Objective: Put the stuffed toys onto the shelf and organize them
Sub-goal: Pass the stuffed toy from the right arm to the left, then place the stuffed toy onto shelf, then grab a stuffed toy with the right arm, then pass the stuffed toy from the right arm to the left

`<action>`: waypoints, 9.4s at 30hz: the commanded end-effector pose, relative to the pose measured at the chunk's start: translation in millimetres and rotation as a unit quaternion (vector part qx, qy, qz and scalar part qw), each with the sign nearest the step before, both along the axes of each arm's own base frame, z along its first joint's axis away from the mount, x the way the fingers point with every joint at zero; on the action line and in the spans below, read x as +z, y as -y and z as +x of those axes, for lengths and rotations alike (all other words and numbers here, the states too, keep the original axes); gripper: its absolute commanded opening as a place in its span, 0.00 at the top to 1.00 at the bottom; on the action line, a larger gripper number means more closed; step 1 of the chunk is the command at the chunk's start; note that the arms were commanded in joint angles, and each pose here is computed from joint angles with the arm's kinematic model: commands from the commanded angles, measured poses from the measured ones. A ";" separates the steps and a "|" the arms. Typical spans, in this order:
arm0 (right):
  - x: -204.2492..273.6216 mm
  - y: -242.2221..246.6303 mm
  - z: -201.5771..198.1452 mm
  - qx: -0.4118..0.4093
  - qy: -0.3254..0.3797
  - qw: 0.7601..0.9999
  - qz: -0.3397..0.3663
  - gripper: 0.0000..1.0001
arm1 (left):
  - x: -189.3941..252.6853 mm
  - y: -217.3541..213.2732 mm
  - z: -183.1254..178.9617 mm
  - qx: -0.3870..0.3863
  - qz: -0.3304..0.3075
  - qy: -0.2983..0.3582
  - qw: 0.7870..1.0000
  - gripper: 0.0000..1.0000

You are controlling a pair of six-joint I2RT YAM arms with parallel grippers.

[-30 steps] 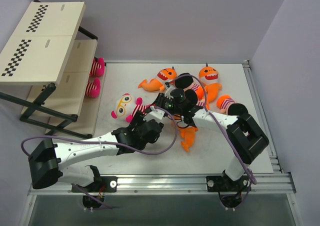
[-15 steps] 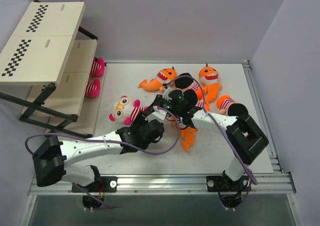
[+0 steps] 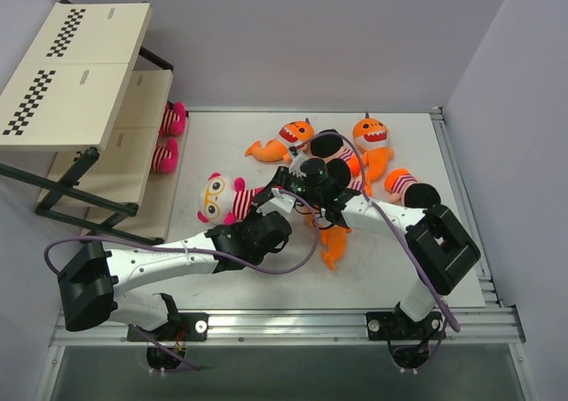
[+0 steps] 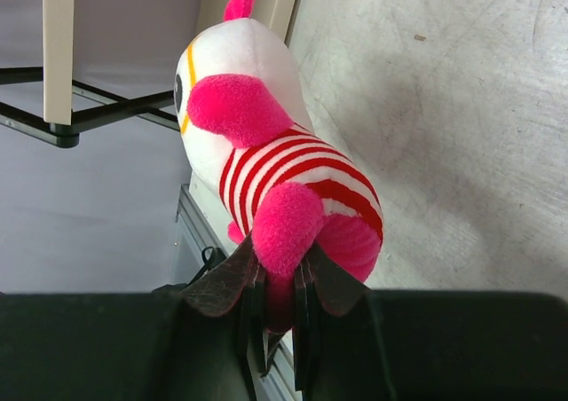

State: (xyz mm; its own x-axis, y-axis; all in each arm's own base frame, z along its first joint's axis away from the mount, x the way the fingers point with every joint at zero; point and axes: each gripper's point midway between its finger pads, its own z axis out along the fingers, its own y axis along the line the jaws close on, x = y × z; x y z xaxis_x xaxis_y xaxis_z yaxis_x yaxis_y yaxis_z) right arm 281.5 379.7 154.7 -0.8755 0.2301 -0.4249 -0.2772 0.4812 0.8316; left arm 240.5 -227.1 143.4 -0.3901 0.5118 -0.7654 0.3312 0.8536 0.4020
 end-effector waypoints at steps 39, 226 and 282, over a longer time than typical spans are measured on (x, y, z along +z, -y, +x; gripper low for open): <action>62.7 230.0 58.8 -0.271 0.159 0.933 -0.176 0.15 | 71.5 -100.7 29.3 0.087 0.130 0.022 0.987 0.98; -15.6 282.7 49.0 -0.349 0.078 0.889 -0.287 0.11 | 146.0 -125.5 -3.3 -0.032 -0.243 0.156 0.957 0.06; 57.2 114.5 9.4 -0.083 0.157 0.976 -0.123 1.00 | 152.6 -9.4 3.1 -0.125 -0.442 0.016 0.888 0.06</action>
State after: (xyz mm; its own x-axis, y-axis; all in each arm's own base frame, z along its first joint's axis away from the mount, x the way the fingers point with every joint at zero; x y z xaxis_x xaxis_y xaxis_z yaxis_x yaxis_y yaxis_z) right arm 293.3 236.2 187.3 -0.6736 0.1815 -0.7165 -0.3372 0.7871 0.5164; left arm 244.0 -186.6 247.5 -0.3656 -0.0925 -0.9261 0.4817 0.8326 -0.2733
